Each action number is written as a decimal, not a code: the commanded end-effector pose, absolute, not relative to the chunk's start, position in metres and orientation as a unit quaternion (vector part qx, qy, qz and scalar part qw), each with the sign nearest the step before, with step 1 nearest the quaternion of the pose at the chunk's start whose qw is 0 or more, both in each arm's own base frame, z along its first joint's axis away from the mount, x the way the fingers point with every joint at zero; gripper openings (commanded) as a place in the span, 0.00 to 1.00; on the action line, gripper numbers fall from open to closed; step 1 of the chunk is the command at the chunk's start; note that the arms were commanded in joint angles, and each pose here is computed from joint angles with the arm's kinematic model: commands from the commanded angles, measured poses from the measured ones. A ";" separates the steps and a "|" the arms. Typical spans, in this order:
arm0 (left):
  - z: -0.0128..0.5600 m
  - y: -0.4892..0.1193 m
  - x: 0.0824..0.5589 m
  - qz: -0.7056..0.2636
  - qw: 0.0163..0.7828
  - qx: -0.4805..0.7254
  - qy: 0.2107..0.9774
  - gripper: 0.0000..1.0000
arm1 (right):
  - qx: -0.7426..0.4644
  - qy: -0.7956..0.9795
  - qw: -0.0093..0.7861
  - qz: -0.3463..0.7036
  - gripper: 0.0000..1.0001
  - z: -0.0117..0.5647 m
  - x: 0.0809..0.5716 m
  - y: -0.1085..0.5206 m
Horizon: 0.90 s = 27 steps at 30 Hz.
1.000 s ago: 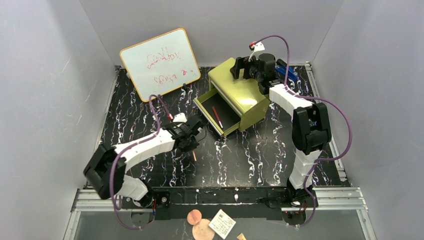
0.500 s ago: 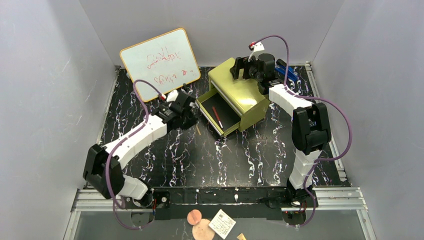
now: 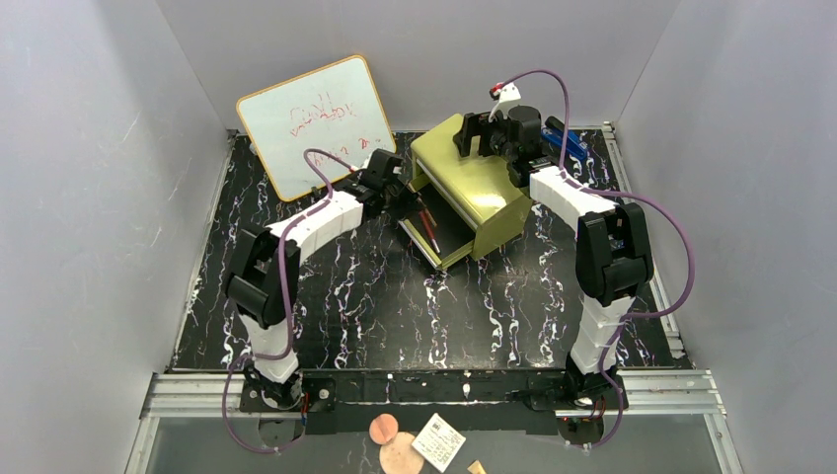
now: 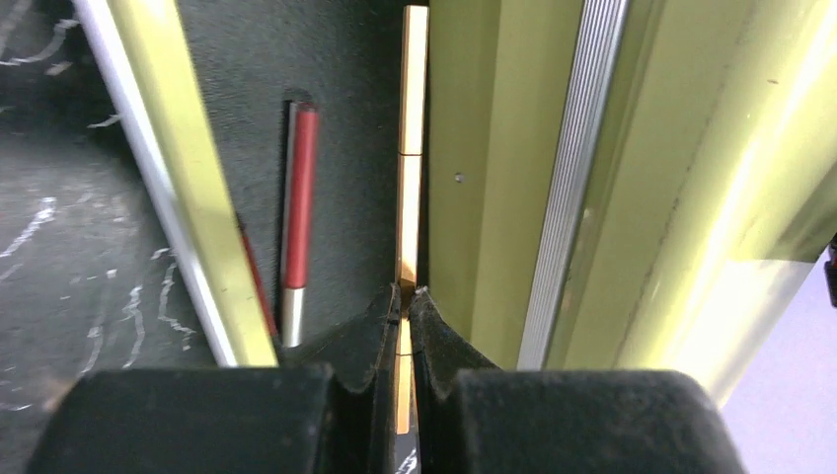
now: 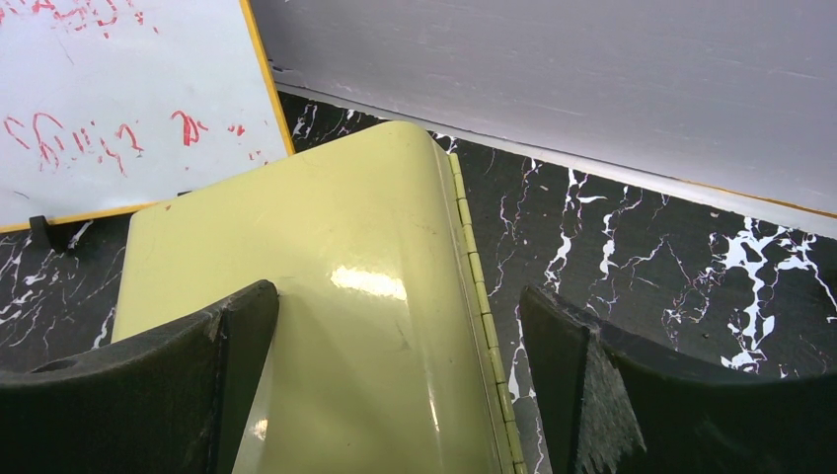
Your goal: Organize the makeup
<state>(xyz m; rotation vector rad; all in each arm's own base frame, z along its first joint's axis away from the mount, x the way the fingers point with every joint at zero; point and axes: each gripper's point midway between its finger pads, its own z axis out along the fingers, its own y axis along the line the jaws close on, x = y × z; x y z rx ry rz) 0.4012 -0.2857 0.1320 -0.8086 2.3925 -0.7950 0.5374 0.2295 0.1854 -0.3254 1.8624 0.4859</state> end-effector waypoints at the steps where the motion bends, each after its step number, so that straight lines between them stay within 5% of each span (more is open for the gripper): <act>1: 0.171 -0.318 0.418 -0.377 0.239 -0.312 0.839 0.00 | -0.161 0.959 0.195 0.128 0.99 -0.037 0.396 0.192; 27: 0.052 -0.300 0.392 -0.193 0.252 -0.298 0.900 0.00 | -0.162 0.959 0.191 0.130 0.99 -0.042 0.395 0.193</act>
